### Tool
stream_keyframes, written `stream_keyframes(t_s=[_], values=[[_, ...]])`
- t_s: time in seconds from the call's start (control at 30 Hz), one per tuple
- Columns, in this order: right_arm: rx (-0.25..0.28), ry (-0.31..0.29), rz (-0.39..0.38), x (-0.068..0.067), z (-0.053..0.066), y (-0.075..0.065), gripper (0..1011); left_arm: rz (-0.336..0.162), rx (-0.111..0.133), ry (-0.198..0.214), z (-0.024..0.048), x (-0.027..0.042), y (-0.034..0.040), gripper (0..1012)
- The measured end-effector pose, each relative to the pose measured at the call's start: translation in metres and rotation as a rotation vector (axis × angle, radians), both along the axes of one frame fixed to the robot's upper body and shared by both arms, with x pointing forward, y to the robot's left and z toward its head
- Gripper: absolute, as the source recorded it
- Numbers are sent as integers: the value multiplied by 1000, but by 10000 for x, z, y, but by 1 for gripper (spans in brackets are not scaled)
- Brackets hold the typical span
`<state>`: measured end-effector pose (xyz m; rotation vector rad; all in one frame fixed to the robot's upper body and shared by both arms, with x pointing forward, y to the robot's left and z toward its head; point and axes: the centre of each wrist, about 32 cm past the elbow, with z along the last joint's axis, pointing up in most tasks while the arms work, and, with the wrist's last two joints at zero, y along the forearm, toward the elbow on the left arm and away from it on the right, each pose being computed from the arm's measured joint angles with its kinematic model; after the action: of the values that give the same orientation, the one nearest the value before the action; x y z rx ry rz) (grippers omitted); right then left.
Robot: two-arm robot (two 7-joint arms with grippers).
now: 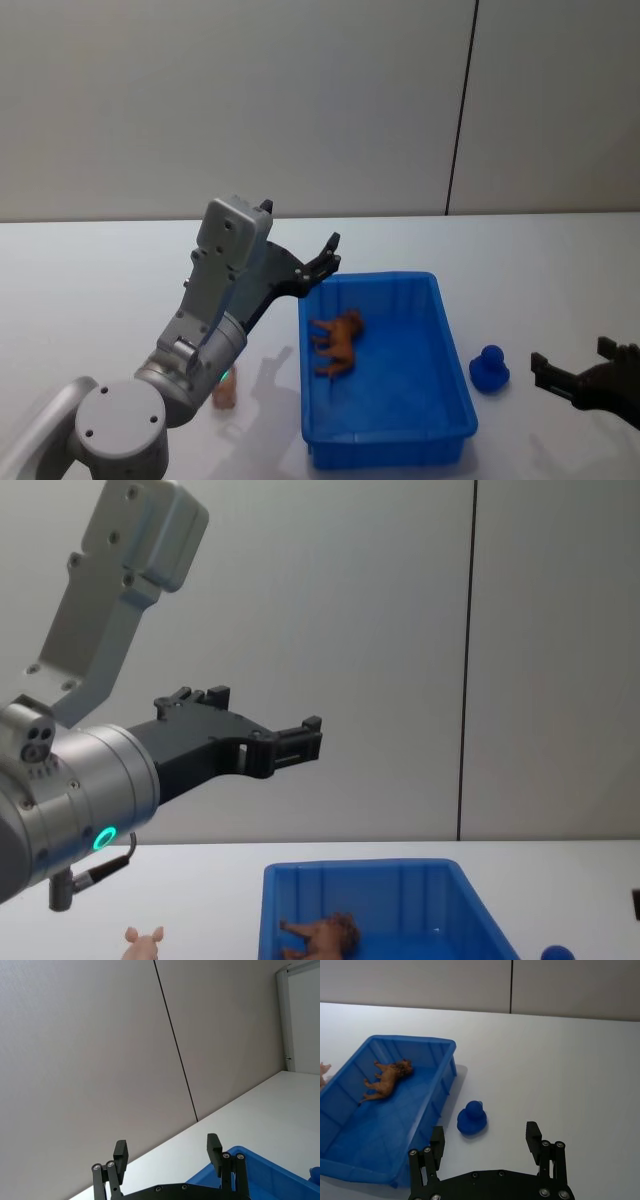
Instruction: Pick up the two dolls from the table and place them into the box.
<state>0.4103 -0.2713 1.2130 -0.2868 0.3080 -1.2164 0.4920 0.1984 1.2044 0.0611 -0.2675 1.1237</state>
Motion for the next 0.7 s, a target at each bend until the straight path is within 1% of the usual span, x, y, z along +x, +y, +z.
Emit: stream_keyframes(t_s=[0.1, 0.3, 0.57, 0.67, 0.7], values=[[-5, 10, -11, 29, -42, -3, 1001, 0, 0, 0, 0, 0, 0, 1001], [-10, 23, -13, 149, -123, 7, 1001, 0, 0, 0, 0, 0, 0, 1001], [-10, 46, 15, 379, -247, 56, 1001, 0, 0, 0, 0, 0, 0, 1001], [-11, 64, 32, 490, -311, 93, 1001, 0, 0, 0, 0, 0, 0, 1001], [-13, 67, 35, 503, -317, 96, 1001, 0, 0, 0, 0, 0, 0, 1001]])
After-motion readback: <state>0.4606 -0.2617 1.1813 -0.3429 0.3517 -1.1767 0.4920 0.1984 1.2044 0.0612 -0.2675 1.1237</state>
